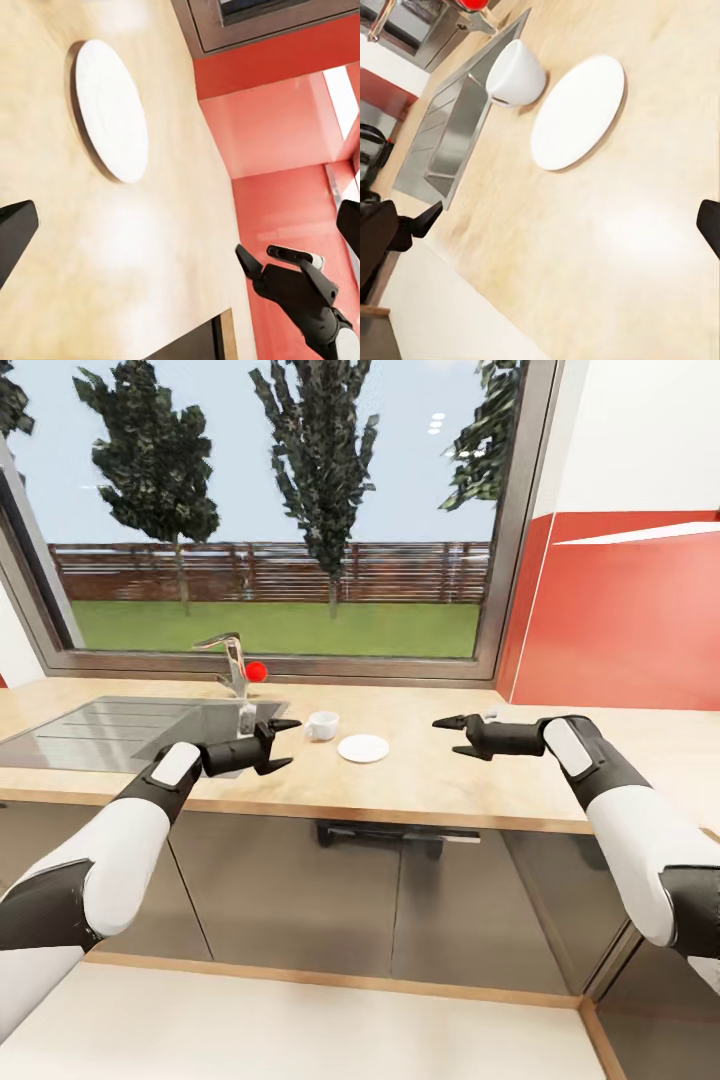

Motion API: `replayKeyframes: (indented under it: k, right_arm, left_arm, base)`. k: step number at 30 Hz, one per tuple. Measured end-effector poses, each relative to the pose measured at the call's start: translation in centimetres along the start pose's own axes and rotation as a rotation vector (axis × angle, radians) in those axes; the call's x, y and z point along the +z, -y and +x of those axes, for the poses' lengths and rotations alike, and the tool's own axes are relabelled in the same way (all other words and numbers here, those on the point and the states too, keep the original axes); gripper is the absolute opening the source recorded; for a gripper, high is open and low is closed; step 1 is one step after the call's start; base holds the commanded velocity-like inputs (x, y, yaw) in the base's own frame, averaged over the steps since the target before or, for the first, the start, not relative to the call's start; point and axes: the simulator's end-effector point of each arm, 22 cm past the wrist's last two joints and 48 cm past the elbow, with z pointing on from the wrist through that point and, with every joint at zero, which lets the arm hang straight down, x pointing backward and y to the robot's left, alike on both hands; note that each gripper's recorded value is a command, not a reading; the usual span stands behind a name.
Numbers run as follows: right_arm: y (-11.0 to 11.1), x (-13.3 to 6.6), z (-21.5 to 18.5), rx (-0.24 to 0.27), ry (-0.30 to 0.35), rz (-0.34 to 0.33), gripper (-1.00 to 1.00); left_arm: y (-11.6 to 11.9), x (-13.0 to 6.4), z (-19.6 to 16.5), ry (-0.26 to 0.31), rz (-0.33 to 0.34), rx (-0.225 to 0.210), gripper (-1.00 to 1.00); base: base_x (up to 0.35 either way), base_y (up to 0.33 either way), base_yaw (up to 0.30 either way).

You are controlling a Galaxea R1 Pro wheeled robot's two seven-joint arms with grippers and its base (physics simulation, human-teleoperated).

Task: Set up a coffee station on the kitchen countertop: keep the coffee maker on the countertop, move the bottle of coffee from the kitchen shelf to the counter next to the coffee maker, place a paper coffee filter on top of the coffee maker, put the saucer next to the coffee maker with the coffee cup on the saucer, and place the electric kettle next to the coffee maker.

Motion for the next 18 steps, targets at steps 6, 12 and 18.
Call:
replayKeyframes:
  k: [6,12,18]
  right_arm:
    - [-1.4,1.1,0.8,0.045,-0.009,-0.058,1.0]
    - [-2.2,2.6,2.1,0.07,-0.032,-0.084,1.0]
    - [-2.1,2.9,2.5,0.083,-0.041,-0.085,1.0]
  left_arm:
    - [-0.3,0.0,0.1,-0.001,-0.003,-0.007,1.0]
    - [-0.4,0.1,0.2,-0.001,-0.004,-0.009,1.0]
    - [-0.4,0.0,0.1,-0.001,-0.005,-0.009,1.0]
  base:
    - [0.109,-0.001,0.0]
    - [0.082,0.0,0.0]
    - [0.186,0.0,0.0]
